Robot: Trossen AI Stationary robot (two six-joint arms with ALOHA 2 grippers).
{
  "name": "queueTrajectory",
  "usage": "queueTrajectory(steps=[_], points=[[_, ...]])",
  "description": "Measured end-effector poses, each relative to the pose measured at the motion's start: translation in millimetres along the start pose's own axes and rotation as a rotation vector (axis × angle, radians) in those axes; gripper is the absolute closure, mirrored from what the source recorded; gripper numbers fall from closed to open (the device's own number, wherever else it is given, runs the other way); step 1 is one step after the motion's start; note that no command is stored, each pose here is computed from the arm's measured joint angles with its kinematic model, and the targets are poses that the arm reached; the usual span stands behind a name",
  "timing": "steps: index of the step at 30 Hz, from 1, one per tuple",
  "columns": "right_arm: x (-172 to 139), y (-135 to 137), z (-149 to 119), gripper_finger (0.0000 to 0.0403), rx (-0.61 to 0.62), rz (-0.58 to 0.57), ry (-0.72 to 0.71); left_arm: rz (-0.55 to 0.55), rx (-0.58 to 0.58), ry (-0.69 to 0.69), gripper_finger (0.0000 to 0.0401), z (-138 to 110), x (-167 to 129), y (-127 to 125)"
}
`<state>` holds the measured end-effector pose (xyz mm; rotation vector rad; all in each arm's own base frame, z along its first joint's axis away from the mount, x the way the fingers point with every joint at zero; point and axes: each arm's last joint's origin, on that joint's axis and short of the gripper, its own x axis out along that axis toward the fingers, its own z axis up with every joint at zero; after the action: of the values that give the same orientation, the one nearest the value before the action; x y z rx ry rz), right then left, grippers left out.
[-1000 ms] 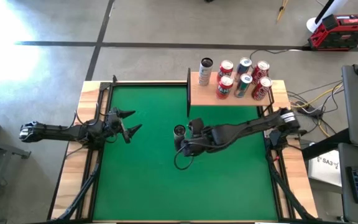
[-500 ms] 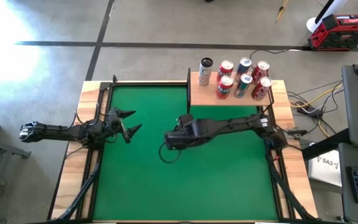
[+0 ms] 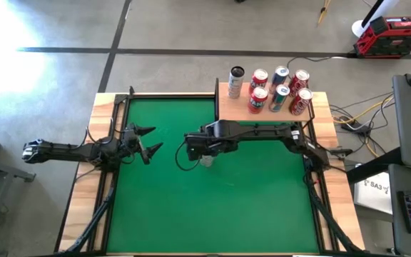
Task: Place canned beverage on shelf
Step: Put the white-yellow soda can on the shelf and align it with the other white-yellow soda can
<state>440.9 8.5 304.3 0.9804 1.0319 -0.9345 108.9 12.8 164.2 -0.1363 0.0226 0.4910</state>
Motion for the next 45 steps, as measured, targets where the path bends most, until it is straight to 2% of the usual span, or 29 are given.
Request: queueTrajectory(steps=[6, 27, 33, 36, 41, 45], points=[[3.2, 0.8, 1.5, 0.0074, -0.008, -0.003, -0.008, 0.000, 0.000, 0.000, 0.0017, 0.1, 0.0, 0.0], [33.1, -0.1, 8.1, 0.0075, 0.011, -0.039, 0.004, 0.000, 0.000, 0.000, 0.0017, 0.0, 0.0, 0.0], [42.2, 0.5, 8.5, 0.0078, 0.053, -0.031, 0.000, 0.000, 0.000, 0.000, 0.0017, 0.0, 0.0, 0.0], [44.5, 0.9, 9.3, 0.0094, 0.057, -0.024, -0.003, 0.000, 0.001, 0.001, 0.0017, -0.1, 0.1, 0.0], [44.7, 1.1, 9.5, 0.0145, 0.067, -0.023, -0.007, 0.000, 0.001, 0.001, 0.0017, -0.1, 0.1, 0.0], [42.3, -0.6, 8.9, 0.0151, 0.114, -0.033, -0.004, 0.000, 0.001, 0.001, 0.0017, -0.1, 0.1, 0.0]])
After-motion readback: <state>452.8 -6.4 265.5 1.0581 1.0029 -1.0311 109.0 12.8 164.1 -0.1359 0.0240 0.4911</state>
